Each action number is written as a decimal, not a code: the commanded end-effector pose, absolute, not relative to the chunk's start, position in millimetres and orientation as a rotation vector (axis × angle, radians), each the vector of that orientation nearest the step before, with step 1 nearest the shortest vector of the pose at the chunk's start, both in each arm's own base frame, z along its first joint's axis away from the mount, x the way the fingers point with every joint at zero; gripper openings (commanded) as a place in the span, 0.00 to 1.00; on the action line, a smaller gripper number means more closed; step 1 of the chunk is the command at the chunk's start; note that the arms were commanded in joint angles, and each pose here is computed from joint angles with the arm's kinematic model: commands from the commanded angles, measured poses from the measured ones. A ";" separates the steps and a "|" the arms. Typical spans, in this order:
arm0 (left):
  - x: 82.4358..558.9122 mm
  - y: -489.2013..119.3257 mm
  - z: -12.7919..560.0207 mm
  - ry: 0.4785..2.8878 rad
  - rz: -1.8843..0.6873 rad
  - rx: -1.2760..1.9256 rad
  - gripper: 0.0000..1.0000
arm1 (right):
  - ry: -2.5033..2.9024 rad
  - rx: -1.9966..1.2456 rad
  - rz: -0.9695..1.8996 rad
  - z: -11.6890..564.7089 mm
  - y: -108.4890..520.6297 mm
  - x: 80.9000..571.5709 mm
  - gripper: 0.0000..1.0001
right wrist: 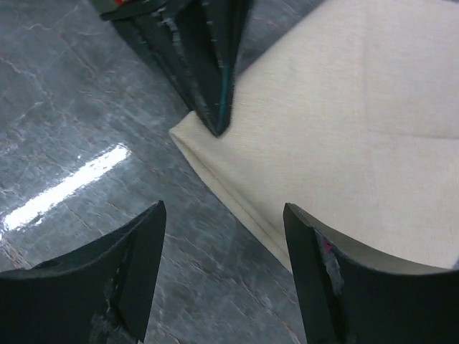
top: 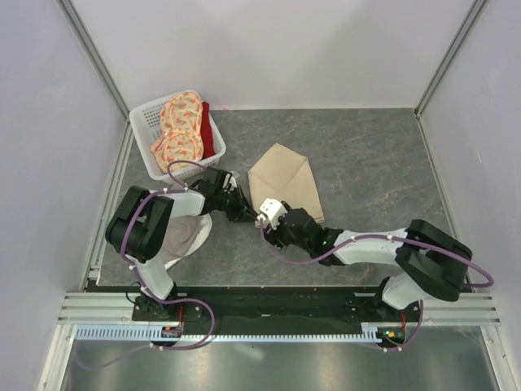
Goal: Fold the napkin, place the utensils inside, and roll it up
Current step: Roll the napkin with the utensil
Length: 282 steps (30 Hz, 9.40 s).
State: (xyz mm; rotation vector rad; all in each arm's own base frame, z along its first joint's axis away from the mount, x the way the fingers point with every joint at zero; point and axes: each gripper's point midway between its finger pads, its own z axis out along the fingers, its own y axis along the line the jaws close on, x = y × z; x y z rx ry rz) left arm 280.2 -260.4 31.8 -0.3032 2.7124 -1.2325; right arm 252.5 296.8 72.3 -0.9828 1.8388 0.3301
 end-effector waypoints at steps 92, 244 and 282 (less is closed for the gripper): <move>257.6 -191.2 96.0 2.146 -0.728 0.055 0.79 | 2.718 -1.387 0.970 39.5 317.6 217.8 0.00; 226.6 -198.8 19.6 2.655 -0.849 0.135 0.02 | 2.510 -1.369 1.118 58.4 291.9 208.6 0.35; 227.0 -201.7 24.4 2.640 -0.881 0.162 0.02 | 2.608 -1.402 0.732 52.4 273.4 187.6 0.45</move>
